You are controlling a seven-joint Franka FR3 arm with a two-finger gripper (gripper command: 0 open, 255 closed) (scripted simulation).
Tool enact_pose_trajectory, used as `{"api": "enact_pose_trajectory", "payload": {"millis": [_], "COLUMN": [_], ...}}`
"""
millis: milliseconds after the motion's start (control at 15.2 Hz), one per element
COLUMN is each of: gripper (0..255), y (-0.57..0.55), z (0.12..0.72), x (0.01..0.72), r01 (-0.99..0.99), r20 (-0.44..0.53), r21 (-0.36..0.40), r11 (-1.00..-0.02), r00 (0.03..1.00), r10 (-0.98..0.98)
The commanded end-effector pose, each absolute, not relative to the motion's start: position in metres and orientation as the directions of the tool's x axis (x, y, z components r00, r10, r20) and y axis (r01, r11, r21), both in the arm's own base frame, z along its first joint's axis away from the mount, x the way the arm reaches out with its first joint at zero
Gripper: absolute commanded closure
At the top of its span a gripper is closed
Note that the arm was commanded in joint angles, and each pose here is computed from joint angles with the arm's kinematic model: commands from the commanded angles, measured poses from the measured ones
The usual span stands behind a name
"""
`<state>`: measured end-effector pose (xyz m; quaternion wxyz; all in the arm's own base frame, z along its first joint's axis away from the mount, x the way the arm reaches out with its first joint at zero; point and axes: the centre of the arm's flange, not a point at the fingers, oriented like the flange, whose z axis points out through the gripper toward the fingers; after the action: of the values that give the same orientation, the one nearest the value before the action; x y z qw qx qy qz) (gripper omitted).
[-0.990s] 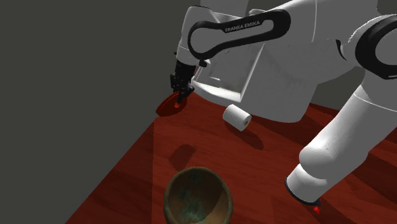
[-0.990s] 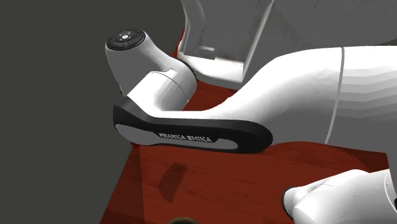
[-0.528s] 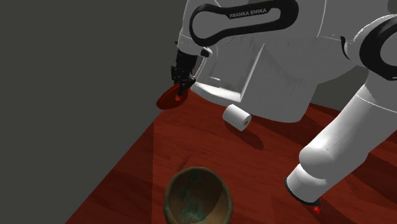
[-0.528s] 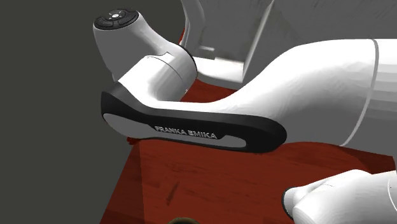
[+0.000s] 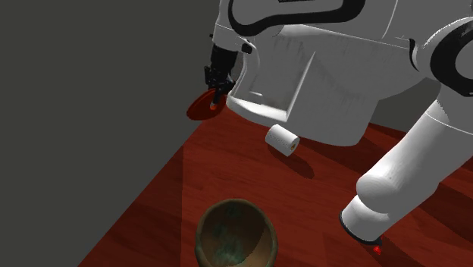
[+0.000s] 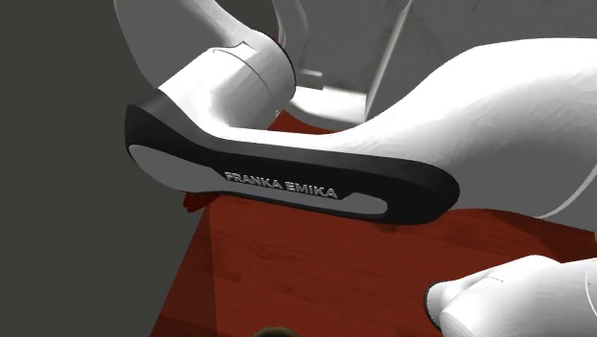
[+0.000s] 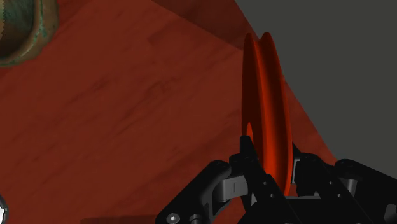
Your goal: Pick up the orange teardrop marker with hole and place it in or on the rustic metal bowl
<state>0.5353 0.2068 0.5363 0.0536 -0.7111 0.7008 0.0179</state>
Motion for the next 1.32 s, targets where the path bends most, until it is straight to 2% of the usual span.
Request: {"api": "enact_pose_trajectory", "payload": {"millis": [0,1254], "gripper": [255,255], "y": [0.212,0.306], "z": [0.541,0.564], "x": [0.522,0.291], "r01": [-0.999,-0.999], "r20": [-0.101,-0.101], "r21": [-0.051,-0.051], "r11": [-0.012,-0.012], "r00": [0.017,0.017], "r10": [-0.995,-0.995]}}
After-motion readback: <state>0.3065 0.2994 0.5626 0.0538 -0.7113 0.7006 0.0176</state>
